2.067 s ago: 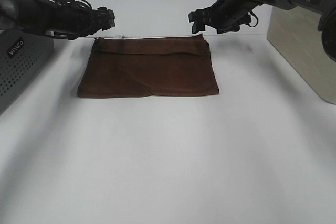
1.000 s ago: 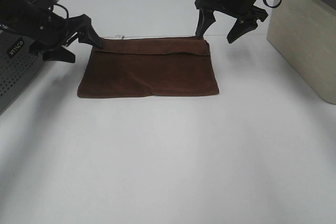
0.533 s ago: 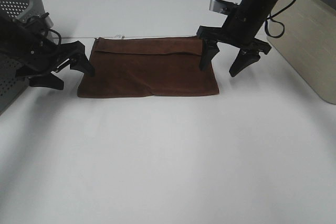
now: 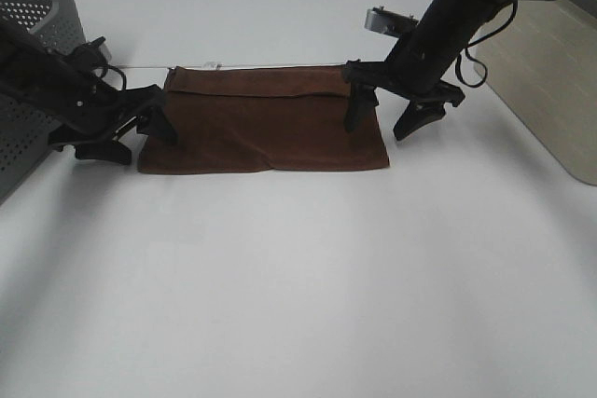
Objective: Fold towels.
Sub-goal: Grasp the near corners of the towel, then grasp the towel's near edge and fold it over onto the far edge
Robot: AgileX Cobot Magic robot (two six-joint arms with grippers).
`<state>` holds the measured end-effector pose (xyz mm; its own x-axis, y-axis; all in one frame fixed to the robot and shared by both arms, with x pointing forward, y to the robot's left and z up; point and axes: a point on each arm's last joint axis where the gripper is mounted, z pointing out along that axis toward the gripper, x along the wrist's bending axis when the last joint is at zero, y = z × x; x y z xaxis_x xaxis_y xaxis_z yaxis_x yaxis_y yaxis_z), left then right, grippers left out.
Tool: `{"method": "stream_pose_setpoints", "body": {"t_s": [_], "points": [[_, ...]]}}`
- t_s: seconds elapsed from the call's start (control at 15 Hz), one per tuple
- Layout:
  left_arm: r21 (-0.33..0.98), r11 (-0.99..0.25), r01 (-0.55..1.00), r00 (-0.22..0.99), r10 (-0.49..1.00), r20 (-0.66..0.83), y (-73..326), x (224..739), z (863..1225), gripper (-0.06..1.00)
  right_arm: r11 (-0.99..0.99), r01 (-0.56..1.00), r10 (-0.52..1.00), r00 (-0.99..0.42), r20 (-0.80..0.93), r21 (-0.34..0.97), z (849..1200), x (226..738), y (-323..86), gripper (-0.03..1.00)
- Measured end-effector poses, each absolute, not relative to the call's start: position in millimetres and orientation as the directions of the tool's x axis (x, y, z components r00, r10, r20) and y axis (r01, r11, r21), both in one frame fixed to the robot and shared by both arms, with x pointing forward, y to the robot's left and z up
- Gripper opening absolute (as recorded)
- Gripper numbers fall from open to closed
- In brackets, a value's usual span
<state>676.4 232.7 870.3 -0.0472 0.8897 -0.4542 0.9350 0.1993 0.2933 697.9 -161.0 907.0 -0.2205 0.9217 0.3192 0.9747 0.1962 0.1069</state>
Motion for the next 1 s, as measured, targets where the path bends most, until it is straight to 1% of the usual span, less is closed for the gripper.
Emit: {"method": "stream_pose_setpoints", "body": {"t_s": [0.13, 0.2, 0.27, 0.33, 0.4, 0.47, 0.53, 0.6, 0.67, 0.8, 1.0], "points": [[0.307, 0.176, 0.935, -0.015, 0.887, -0.462, 220, 687, 867, 0.72, 0.204, 0.975, 0.921, -0.220, 0.320, 0.084, 885, 699, -160, 0.70], [0.305, 0.172, 0.937, -0.009, 0.882, -0.471, 217, 691, 866, 0.70, 0.199, 0.976, 0.919, -0.216, 0.329, 0.085, 881, 700, -159, 0.66], [0.294, 0.166, 0.942, -0.005, 0.877, -0.480, 215, 693, 864, 0.65, 0.192, 0.978, 0.916, -0.210, 0.342, 0.086, 878, 701, -158, 0.60], [0.284, 0.162, 0.945, -0.004, 0.875, -0.484, 214, 694, 862, 0.57, 0.186, 0.979, 0.912, -0.206, 0.355, 0.088, 875, 701, -157, 0.52], [0.276, 0.157, 0.948, -0.004, 0.874, -0.486, 214, 693, 861, 0.46, 0.183, 0.979, 0.911, -0.204, 0.358, 0.092, 873, 702, -157, 0.45], [0.266, 0.156, 0.951, -0.007, 0.873, -0.487, 214, 693, 858, 0.32, 0.187, 0.977, 0.911, -0.210, 0.354, 0.099, 872, 703, -157, 0.36], [0.254, 0.150, 0.955, -0.007, 0.873, -0.488, 213, 691, 855, 0.16, 0.187, 0.977, 0.913, -0.210, 0.350, 0.099, 871, 703, -157, 0.22], [0.244, 0.140, 0.960, -0.003, 0.873, -0.488, 213, 690, 855, 0.04, 0.183, 0.978, 0.918, -0.205, 0.339, 0.096, 871, 703, -158, 0.09], [0.238, 0.130, 0.963, 0.000, 0.877, -0.481, 214, 689, 854, 0.02, 0.172, 0.981, 0.926, -0.192, 0.326, 0.089, 870, 703, -159, 0.00], [0.226, 0.109, 0.968, 0.006, 0.890, -0.456, 216, 687, 860, 0.02, 0.149, 0.986, 0.942, -0.165, 0.292, 0.076, 875, 702, -163, 0.00], [0.230, 0.049, 0.972, 0.046, 0.920, -0.390, 219, 681, 885, 0.02, 0.145, 0.989, 0.945, -0.148, 0.290, 0.031, 898, 695, -164, 0.00]]}}
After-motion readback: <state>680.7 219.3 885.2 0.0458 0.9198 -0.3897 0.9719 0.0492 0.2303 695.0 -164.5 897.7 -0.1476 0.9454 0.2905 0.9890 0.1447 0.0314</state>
